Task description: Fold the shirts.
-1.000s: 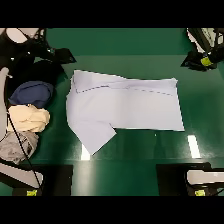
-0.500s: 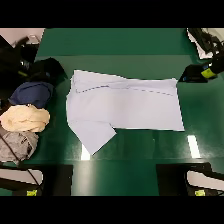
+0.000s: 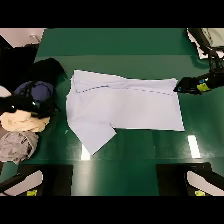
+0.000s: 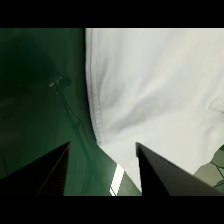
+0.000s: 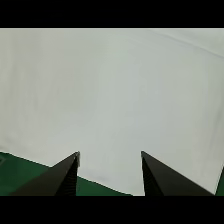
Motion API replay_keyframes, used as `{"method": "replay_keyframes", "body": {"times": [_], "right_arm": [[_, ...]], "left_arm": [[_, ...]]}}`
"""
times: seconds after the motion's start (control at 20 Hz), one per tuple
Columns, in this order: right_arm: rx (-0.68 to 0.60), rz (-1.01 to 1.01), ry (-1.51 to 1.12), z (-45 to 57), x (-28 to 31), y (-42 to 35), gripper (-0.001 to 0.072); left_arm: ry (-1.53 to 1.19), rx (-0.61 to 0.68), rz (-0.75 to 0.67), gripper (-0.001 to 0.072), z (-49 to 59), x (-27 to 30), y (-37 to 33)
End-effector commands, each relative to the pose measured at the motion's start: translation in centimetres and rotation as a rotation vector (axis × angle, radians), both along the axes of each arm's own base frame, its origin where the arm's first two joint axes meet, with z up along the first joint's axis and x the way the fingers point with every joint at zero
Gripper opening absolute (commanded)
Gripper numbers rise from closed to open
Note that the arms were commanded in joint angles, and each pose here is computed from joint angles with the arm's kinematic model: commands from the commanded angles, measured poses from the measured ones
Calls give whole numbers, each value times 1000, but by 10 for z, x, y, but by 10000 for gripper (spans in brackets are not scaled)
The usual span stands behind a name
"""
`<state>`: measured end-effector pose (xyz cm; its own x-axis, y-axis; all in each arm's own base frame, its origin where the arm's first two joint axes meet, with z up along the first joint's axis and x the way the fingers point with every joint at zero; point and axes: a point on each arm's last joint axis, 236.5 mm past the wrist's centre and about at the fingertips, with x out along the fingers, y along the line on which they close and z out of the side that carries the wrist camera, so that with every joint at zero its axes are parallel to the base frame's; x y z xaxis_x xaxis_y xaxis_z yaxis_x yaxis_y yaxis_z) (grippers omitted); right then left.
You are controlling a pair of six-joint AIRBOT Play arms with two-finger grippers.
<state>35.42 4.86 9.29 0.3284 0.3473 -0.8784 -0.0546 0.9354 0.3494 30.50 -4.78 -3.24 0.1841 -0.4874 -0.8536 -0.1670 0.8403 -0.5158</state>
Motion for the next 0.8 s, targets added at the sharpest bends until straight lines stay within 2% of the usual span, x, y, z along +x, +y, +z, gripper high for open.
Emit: {"method": "replay_keyframes", "body": {"times": [0.0, 0.15, 0.4, 0.75], "right_arm": [[56, 0, -18, 5, 0, 12, 435], [76, 3, -19, 7, 0, 16, 436], [76, 3, -18, 7, 0, 17, 436], [75, 6, -6, 5, -3, 16, 436]], "left_arm": [[53, -6, 24, 481, -35, -35, -7], [45, -14, 77, 481, -53, -37, -9], [-3, -58, 89, 481, -48, -27, -18], [-46, -3, -55, 480, -53, -28, -58]]}}
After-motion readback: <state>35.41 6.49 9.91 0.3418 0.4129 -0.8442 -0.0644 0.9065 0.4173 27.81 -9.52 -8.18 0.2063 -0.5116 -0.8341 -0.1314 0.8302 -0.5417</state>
